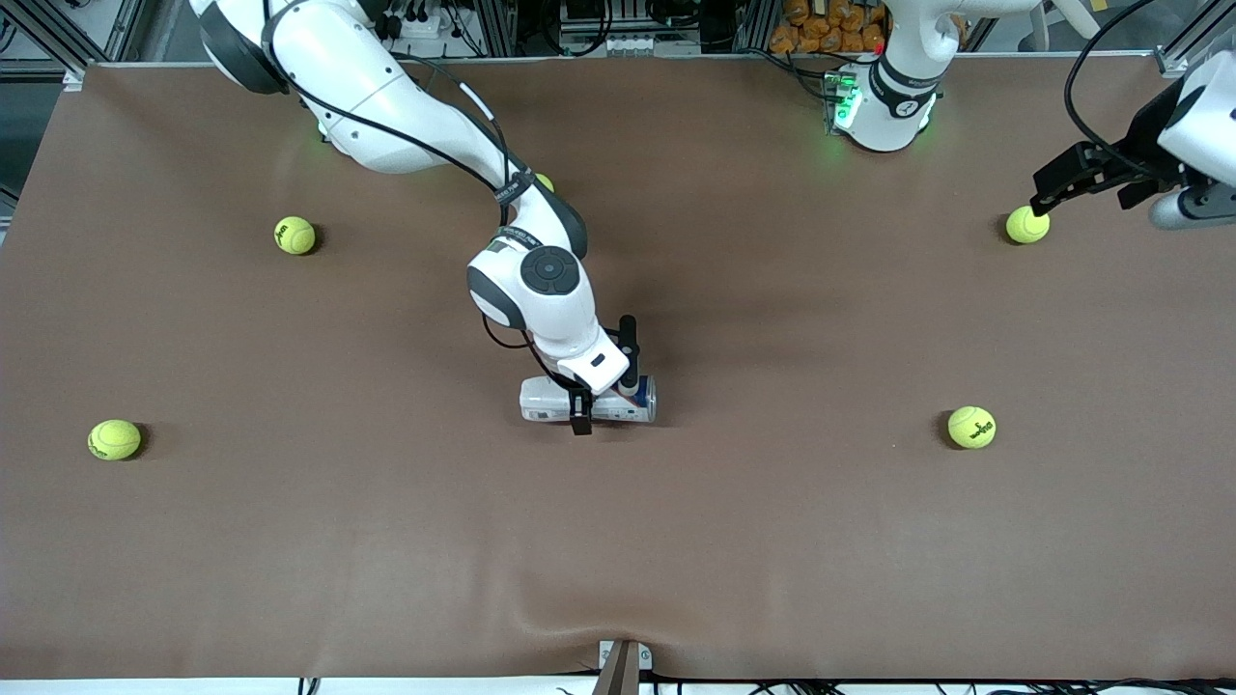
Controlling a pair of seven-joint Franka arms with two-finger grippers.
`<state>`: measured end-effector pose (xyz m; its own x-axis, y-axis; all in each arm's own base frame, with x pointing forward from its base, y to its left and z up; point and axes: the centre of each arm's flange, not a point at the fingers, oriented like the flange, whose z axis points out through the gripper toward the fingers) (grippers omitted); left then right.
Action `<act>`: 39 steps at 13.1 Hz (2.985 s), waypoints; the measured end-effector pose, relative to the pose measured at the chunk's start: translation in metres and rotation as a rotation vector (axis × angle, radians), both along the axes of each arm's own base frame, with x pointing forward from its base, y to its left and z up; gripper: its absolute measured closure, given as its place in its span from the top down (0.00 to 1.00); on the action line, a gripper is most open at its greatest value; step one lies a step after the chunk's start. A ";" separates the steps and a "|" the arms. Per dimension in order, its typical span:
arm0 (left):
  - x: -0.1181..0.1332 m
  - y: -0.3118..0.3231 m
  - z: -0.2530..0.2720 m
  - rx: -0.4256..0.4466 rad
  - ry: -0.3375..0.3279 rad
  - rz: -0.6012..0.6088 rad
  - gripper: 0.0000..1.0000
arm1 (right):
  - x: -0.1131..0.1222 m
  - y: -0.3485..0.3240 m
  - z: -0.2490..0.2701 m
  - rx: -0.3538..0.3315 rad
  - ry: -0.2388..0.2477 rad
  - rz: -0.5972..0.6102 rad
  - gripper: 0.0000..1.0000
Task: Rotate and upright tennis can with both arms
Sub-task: 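Lay the can down with the right gripper while the left gripper approaches, then release the can and withdraw the right gripper while the left gripper grasps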
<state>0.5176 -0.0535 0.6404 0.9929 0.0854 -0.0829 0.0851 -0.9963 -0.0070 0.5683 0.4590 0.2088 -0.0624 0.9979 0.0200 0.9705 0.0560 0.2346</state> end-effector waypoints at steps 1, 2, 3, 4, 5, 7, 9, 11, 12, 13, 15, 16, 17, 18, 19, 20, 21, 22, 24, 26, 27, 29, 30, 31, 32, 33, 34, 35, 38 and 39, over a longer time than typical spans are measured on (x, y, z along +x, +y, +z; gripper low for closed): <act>0.006 -0.003 -0.011 -0.010 0.022 -0.001 1.00 | -0.004 0.003 -0.008 -0.019 -0.005 0.024 0.64; 0.014 -0.010 -0.028 -0.057 0.058 -0.001 1.00 | -0.009 0.007 -0.016 -0.028 -0.004 0.042 0.64; 0.026 -0.020 -0.050 -0.122 0.095 0.002 1.00 | -0.013 0.011 -0.019 -0.031 -0.002 0.051 0.64; 0.041 -0.030 -0.076 -0.186 0.123 0.011 1.00 | -0.015 0.013 -0.021 -0.033 -0.002 0.056 0.68; 0.056 -0.039 -0.103 -0.240 0.146 0.025 1.00 | -0.015 0.014 -0.020 -0.032 -0.003 0.056 0.72; 0.079 -0.058 -0.153 -0.362 0.204 0.063 1.00 | -0.013 0.013 -0.019 -0.032 -0.007 0.054 0.91; 0.095 -0.078 -0.200 -0.514 0.279 0.121 1.00 | -0.007 0.009 -0.017 -0.032 -0.015 0.046 1.00; 0.109 -0.097 -0.248 -0.664 0.350 0.203 1.00 | 0.000 0.006 -0.009 -0.024 -0.028 0.036 1.00; 0.115 -0.106 -0.271 -0.724 0.371 0.244 1.00 | 0.002 0.009 0.000 -0.014 -0.038 0.036 1.00; 0.119 -0.117 -0.291 -0.776 0.384 0.277 1.00 | 0.001 0.014 0.012 -0.006 -0.044 0.039 1.00; 0.125 -0.152 -0.326 -0.857 0.379 0.341 1.00 | -0.005 0.022 0.038 -0.003 -0.039 0.038 1.00; 0.125 -0.174 -0.342 -0.897 0.376 0.382 1.00 | -0.005 0.022 0.053 0.008 -0.018 0.013 1.00; 0.124 -0.193 -0.360 -0.935 0.387 0.425 1.00 | -0.003 0.016 0.068 0.030 0.028 -0.034 1.00; 0.122 -0.206 -0.380 -0.963 0.404 0.458 1.00 | 0.002 0.007 0.084 0.056 0.072 -0.086 1.00; 0.120 -0.213 -0.399 -0.990 0.407 0.466 1.00 | 0.008 -0.005 0.102 0.072 0.105 -0.133 1.00; 0.120 -0.216 -0.415 -1.012 0.403 0.463 1.00 | 0.015 -0.020 0.118 0.078 0.129 -0.174 1.00; 0.120 -0.217 -0.429 -1.033 0.395 0.454 1.00 | 0.023 -0.035 0.130 0.081 0.144 -0.217 1.00; 0.119 -0.218 -0.441 -1.056 0.386 0.445 1.00 | 0.033 -0.054 0.138 0.085 0.153 -0.278 1.00; 0.114 -0.227 -0.459 -1.096 0.372 0.421 1.00 | 0.054 -0.099 0.148 0.068 0.175 -0.419 1.00; 0.108 -0.242 -0.468 -1.109 0.352 0.409 1.00 | 0.068 -0.147 0.169 0.041 0.194 -0.556 1.00; 0.106 -0.247 -0.470 -1.106 0.348 0.410 1.00 | 0.073 -0.173 0.186 0.029 0.198 -0.628 1.00; 0.104 -0.247 -0.473 -1.107 0.335 0.389 1.00 | 0.078 -0.228 0.227 0.002 0.203 -0.745 1.00; 0.102 -0.246 -0.478 -1.105 0.332 0.380 1.00 | 0.076 -0.255 0.246 -0.012 0.216 -0.794 1.00; 0.099 -0.246 -0.484 -1.103 0.334 0.375 1.00 | 0.072 -0.280 0.265 -0.020 0.233 -0.841 1.00; 0.095 -0.246 -0.490 -1.100 0.340 0.371 1.00 | 0.068 -0.305 0.282 -0.026 0.248 -0.891 1.00; 0.090 -0.246 -0.495 -1.097 0.347 0.369 1.00 | 0.066 -0.334 0.299 -0.015 0.252 -0.952 1.00; 0.085 -0.246 -0.500 -1.095 0.355 0.368 1.00 | 0.064 -0.367 0.314 -0.003 0.253 -1.018 1.00; 0.080 -0.248 -0.504 -1.094 0.364 0.365 1.00 | 0.059 -0.399 0.328 0.001 0.261 -1.079 1.00; 0.066 -0.254 -0.513 -1.098 0.382 0.348 1.00 | 0.037 -0.463 0.359 0.009 0.296 -1.206 1.00; 0.066 -0.255 -0.514 -1.103 0.382 0.351 1.00 | 0.030 -0.480 0.367 0.017 0.308 -1.240 1.00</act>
